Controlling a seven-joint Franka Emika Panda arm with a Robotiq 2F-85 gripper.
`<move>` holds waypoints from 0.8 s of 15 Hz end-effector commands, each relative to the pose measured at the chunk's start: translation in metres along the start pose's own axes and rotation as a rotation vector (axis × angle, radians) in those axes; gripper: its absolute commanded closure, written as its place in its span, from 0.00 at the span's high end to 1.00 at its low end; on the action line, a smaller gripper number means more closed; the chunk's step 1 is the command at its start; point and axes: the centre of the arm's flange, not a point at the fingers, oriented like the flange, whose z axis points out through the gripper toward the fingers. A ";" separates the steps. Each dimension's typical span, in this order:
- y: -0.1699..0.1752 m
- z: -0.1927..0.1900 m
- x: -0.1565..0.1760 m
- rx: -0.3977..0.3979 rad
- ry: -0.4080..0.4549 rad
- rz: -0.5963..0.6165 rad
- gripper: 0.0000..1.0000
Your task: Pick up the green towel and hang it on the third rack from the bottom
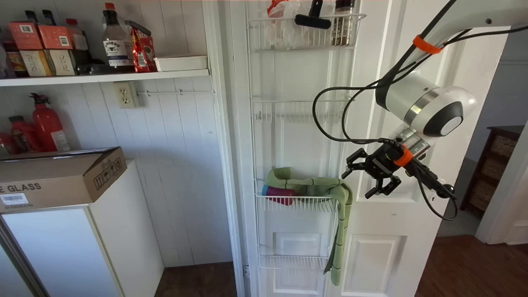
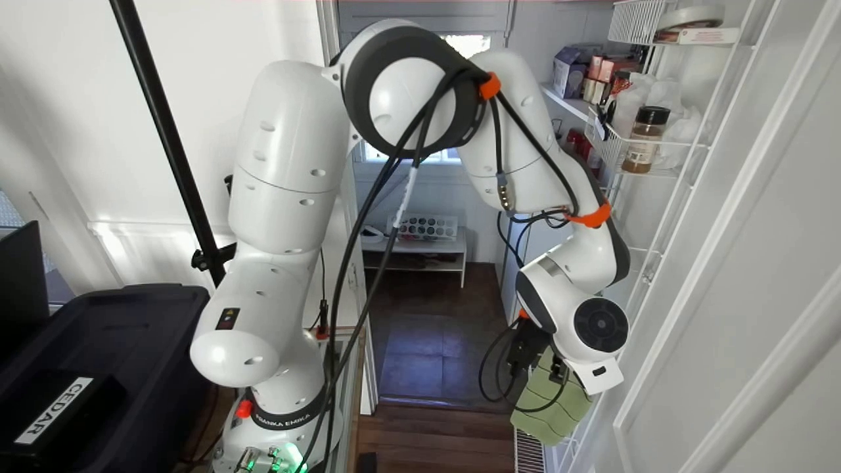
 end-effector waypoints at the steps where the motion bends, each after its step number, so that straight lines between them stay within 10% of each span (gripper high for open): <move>1: 0.002 0.027 0.011 0.015 0.075 -0.016 1.00; 8: 0.002 0.036 0.022 0.074 0.173 -0.130 0.98; 12: 0.005 0.040 0.025 0.085 0.194 -0.160 0.61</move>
